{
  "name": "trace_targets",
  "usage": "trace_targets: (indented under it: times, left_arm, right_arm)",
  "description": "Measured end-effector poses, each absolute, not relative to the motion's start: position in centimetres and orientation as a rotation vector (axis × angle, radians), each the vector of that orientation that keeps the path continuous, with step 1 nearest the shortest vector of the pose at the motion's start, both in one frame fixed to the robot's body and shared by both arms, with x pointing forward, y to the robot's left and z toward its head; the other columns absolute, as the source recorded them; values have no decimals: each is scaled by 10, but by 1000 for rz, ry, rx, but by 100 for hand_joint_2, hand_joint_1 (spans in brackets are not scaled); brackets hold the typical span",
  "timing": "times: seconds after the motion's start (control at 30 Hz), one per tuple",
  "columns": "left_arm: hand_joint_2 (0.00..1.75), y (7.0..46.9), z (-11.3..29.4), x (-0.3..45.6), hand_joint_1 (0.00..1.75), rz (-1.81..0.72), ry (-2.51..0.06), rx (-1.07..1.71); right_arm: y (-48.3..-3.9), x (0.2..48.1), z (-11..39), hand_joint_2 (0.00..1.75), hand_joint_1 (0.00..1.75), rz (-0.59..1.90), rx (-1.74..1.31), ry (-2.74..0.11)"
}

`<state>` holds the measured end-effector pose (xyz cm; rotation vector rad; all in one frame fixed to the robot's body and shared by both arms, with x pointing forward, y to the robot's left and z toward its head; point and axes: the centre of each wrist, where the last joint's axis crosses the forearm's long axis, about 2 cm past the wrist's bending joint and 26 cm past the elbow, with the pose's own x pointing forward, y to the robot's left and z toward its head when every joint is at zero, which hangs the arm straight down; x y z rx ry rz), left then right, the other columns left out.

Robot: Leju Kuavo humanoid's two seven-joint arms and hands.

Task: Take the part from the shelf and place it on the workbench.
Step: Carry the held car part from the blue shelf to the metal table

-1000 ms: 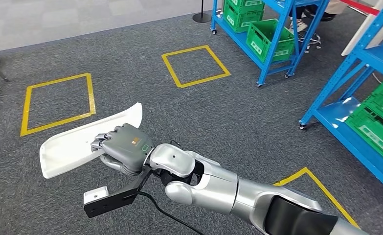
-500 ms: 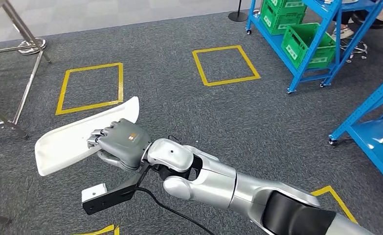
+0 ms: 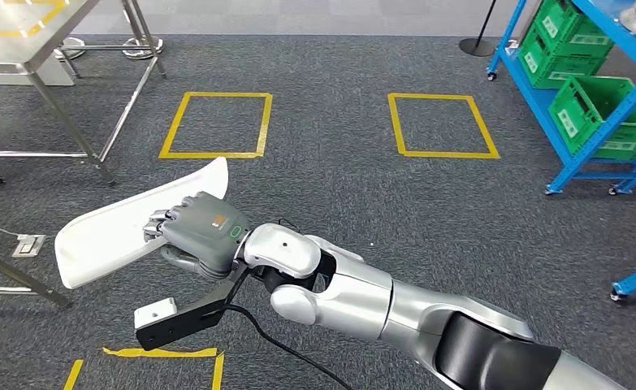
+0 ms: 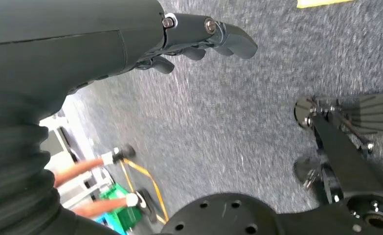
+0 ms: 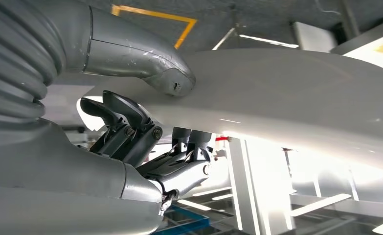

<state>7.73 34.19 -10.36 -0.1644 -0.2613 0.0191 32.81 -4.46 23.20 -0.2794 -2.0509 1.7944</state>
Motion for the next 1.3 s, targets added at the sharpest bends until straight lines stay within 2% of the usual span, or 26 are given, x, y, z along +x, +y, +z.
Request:
trace_targets:
  times: [1.3]
  left_arm:
    - [175, 327, -107, 62, 0, 189, -299, -200]
  right_arm:
    - [-27, 325, 233, 175, 175, 1918, -242, -2061]
